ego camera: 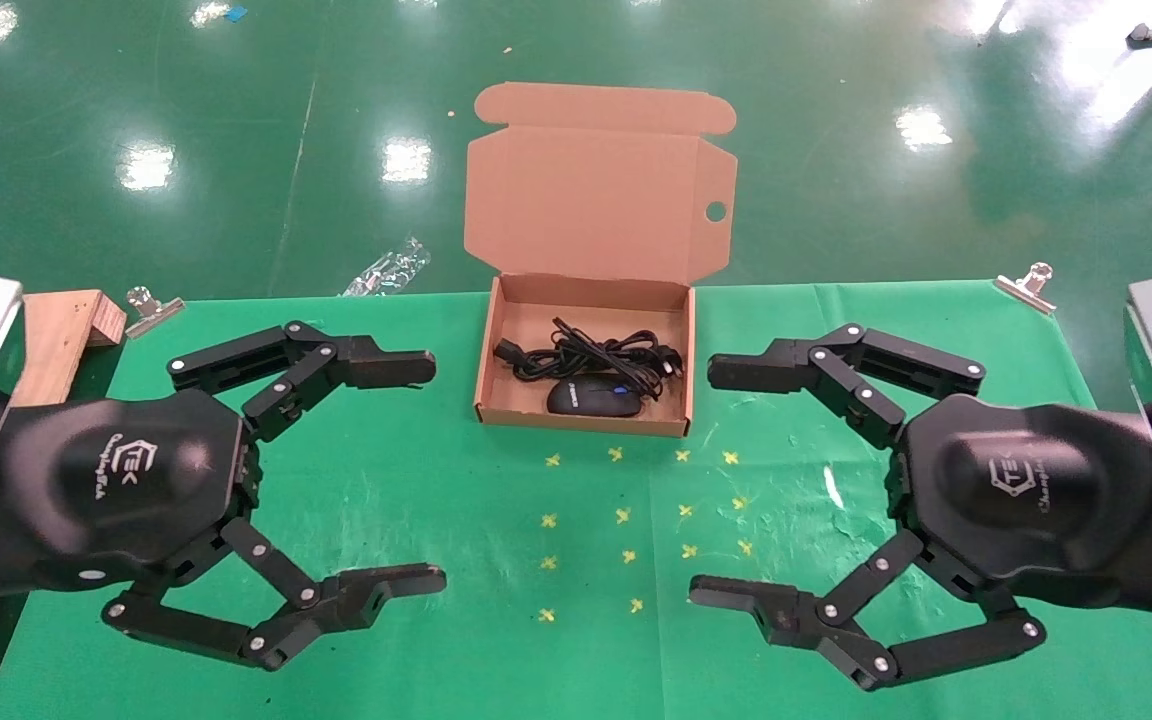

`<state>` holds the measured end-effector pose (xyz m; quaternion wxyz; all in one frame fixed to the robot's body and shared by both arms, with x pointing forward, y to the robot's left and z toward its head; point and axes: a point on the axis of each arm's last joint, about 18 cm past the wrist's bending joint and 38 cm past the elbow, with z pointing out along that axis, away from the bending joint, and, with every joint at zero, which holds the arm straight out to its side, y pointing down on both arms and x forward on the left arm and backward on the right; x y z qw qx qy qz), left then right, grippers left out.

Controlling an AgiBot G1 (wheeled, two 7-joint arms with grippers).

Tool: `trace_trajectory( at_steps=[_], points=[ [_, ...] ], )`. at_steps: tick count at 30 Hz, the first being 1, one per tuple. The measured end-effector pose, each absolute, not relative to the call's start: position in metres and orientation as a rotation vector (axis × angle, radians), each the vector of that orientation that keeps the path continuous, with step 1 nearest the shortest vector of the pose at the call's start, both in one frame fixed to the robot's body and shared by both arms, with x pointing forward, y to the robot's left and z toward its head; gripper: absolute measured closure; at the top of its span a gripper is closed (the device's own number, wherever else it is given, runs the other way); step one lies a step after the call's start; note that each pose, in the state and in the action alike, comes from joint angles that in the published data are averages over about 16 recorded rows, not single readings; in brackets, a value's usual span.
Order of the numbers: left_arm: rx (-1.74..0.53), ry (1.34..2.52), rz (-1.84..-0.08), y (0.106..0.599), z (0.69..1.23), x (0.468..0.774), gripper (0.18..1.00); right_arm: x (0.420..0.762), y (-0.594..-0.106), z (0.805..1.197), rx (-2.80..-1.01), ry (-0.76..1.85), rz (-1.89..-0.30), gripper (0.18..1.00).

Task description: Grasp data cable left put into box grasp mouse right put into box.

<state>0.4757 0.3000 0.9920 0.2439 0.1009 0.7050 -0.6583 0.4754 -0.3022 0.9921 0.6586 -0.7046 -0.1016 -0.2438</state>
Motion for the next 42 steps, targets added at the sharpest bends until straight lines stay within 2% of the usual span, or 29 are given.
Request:
trace_trajectory(
  at_steps=[42],
  points=[
    [0.276,1.925,-1.798,0.3000,0.9920,0.4756,0.184,0.4754,-0.3022,0.9921,-1.595,-0.230,-0.552,0.178]
  ],
)
